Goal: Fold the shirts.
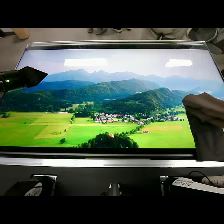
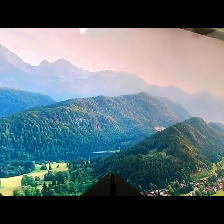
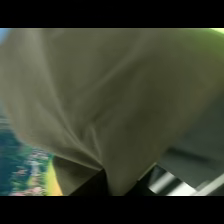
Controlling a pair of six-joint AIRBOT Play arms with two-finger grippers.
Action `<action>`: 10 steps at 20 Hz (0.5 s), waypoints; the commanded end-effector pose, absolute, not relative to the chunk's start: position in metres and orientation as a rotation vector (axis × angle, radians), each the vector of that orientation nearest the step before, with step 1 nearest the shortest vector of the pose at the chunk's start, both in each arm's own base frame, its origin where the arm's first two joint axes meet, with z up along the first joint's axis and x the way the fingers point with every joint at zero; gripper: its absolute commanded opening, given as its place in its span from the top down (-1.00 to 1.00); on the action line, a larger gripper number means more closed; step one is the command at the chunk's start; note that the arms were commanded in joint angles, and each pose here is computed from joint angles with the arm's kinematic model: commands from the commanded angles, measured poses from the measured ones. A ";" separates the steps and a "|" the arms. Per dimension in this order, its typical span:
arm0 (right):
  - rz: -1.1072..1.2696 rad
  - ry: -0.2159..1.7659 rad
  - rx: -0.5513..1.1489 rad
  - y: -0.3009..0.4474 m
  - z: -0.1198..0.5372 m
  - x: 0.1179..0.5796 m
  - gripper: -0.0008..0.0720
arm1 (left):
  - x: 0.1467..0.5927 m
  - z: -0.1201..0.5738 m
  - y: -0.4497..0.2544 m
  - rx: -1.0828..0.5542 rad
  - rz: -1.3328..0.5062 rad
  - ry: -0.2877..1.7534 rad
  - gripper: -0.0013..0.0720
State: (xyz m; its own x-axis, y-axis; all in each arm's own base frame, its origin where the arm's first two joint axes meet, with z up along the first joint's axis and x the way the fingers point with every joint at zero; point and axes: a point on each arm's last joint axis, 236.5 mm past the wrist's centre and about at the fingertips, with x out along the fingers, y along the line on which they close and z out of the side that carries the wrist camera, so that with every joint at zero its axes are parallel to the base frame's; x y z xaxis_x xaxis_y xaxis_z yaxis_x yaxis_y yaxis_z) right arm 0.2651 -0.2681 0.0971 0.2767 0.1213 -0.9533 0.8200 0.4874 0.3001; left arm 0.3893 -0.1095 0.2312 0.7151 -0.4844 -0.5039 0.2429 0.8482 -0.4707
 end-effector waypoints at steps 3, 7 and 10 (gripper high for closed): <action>-0.839 1.503 1.000 -0.243 0.012 0.174 0.92 | 0.389 0.231 -0.109 -0.389 -0.414 0.661 0.89; -0.855 1.523 1.034 -0.231 -0.019 0.166 -0.87 | 0.390 0.231 -0.109 -0.390 -0.414 0.660 0.89; -0.816 1.382 0.880 -0.270 0.018 0.193 -0.98 | 0.395 0.237 -0.107 -0.391 -0.405 0.632 0.89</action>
State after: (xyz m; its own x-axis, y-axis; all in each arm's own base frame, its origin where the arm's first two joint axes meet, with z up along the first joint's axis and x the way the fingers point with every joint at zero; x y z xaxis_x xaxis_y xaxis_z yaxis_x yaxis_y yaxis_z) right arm 0.1810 -0.2454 0.0024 -0.0181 0.1327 -0.9910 0.9141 0.4038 0.0374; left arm 0.3905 -0.1091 0.2324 0.7188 -0.4831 -0.5000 0.2432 0.8484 -0.4702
